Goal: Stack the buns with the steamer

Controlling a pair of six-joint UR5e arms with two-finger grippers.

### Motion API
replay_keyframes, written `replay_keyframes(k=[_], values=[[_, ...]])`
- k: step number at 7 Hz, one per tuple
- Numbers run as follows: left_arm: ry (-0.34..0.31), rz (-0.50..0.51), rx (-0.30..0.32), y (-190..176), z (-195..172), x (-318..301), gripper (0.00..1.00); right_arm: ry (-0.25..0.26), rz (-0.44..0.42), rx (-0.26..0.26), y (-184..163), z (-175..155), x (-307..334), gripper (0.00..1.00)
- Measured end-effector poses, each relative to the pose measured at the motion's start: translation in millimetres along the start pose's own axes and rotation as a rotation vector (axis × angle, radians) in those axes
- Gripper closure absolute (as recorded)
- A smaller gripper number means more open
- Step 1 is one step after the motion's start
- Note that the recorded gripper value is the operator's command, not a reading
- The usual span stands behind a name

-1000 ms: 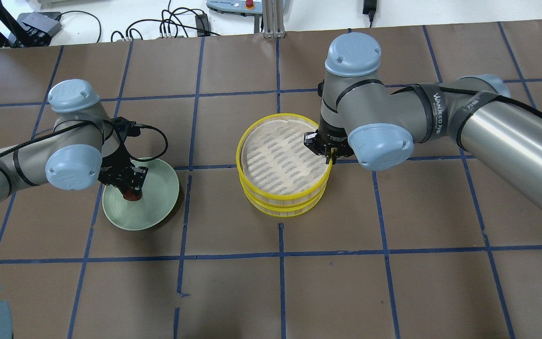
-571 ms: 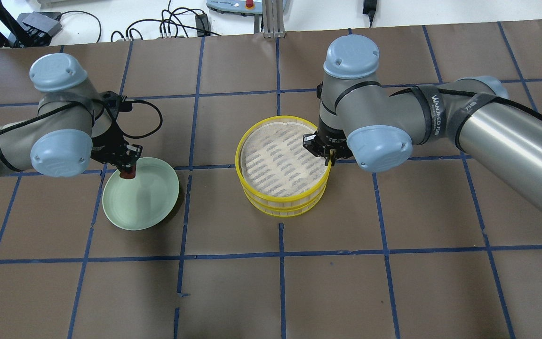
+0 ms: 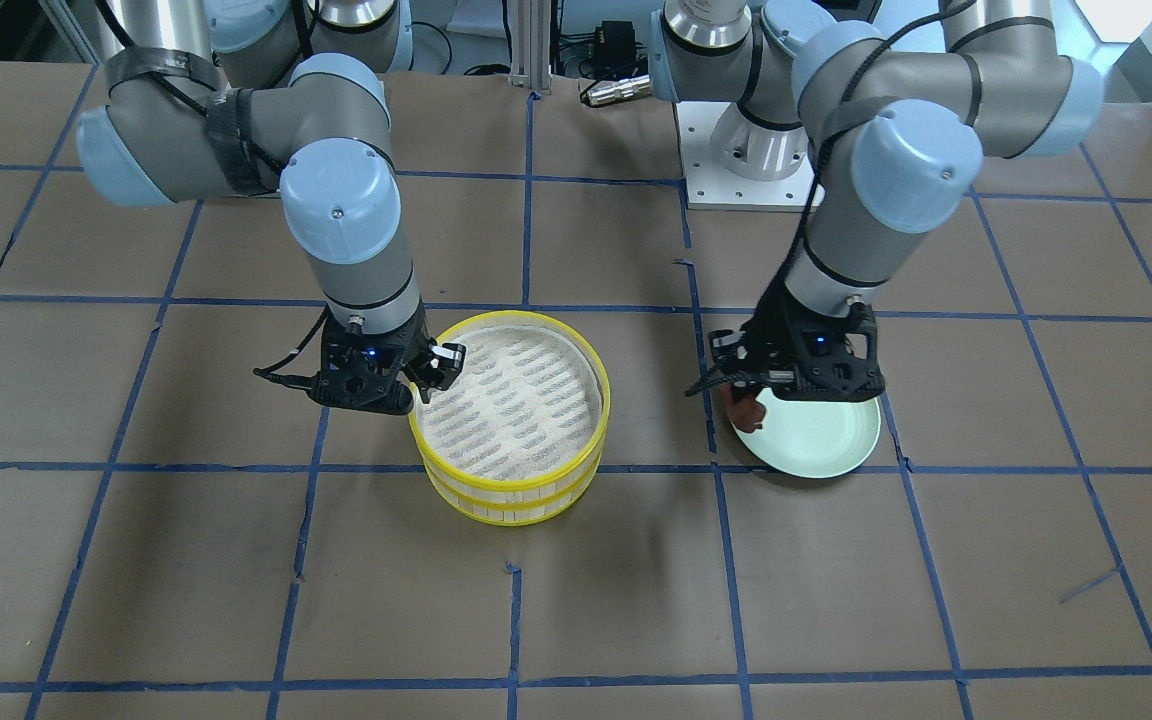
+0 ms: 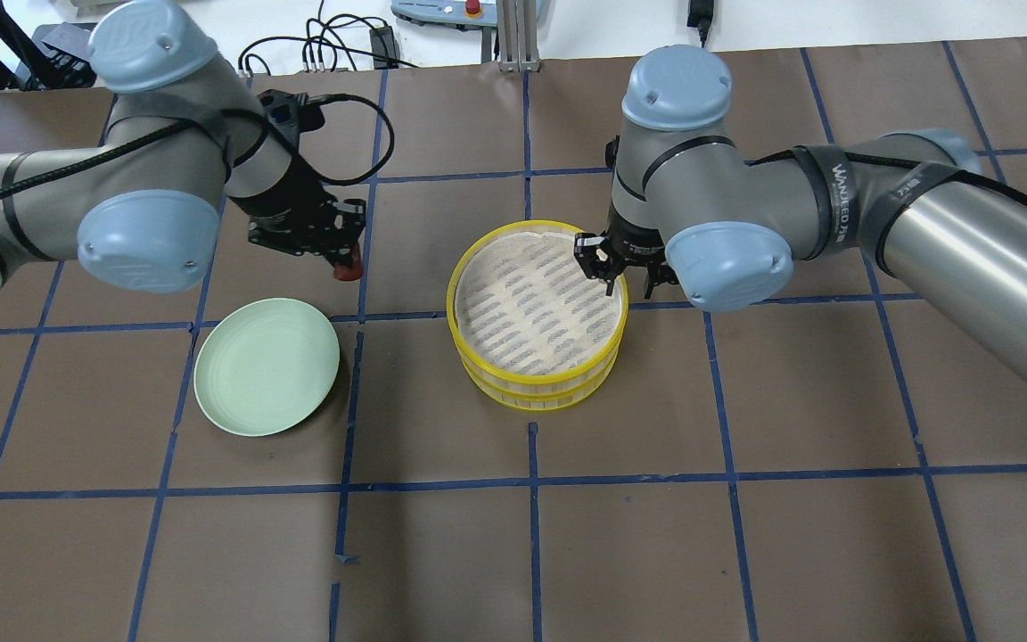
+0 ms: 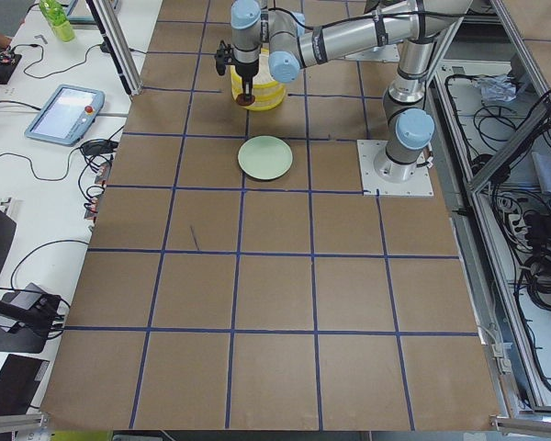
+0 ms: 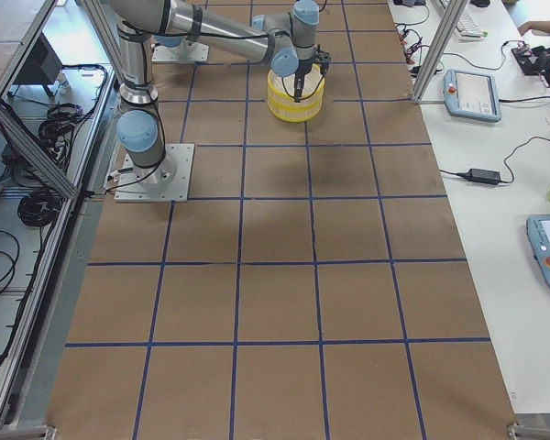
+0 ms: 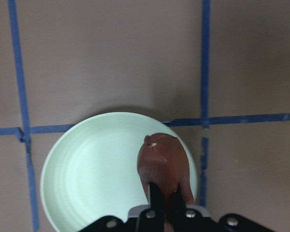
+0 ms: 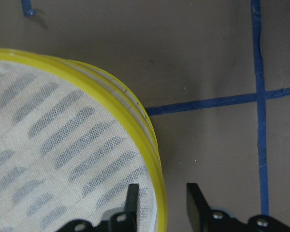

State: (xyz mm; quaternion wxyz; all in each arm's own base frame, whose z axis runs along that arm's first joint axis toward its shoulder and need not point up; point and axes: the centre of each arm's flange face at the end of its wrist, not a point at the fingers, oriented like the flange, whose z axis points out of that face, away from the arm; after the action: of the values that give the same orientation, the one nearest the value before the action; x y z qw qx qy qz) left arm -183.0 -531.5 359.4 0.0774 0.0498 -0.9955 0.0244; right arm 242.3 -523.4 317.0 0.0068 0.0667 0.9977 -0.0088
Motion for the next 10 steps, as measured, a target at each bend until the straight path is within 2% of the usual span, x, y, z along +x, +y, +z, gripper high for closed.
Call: replay_keyframes(k=[1, 2, 3, 4, 5, 7, 8, 9, 10], values=[[0.054, -0.050, 0.005, 7.5, 3.2, 46.5, 0.70, -0.007, 0.016, 0.018, -8.5, -44.7, 10.7, 0.00], [0.110, -0.090, 0.012, 13.4, 17.6, 86.7, 0.01, -0.005, 0.034, 0.008, -12.7, -99.8, 30.3, 0.00], [0.154, -0.107, 0.036, 16.4, 37.0, 117.7, 0.00, 0.001, 0.046, -0.008, -9.0, -148.7, 48.4, 0.00], [0.185, -0.101, 0.066, 17.7, 51.4, 137.3, 0.00, 0.010, 0.049, -0.017, 2.9, -183.9, 58.6, 0.00], [0.200, -0.091, 0.086, 18.2, 55.6, 145.2, 0.00, 0.014, 0.042, -0.027, 14.1, -197.3, 62.4, 0.00], [0.205, -0.071, 0.113, 18.1, 49.5, 148.5, 0.00, 0.015, -0.012, -0.036, 22.0, -199.6, 67.2, 0.00], [0.167, -0.006, 0.150, 13.2, 37.6, 137.7, 0.00, 0.015, -0.055, -0.034, 21.6, -199.5, 68.9, 0.00], [0.094, 0.090, 0.176, 0.0, 18.1, 105.8, 0.00, 0.012, -0.091, -0.028, 21.2, -199.7, 68.7, 0.00], [0.029, 0.164, 0.159, -16.1, -14.6, 52.8, 0.00, 0.010, -0.106, -0.023, 21.5, -200.4, 67.5, 0.00]])
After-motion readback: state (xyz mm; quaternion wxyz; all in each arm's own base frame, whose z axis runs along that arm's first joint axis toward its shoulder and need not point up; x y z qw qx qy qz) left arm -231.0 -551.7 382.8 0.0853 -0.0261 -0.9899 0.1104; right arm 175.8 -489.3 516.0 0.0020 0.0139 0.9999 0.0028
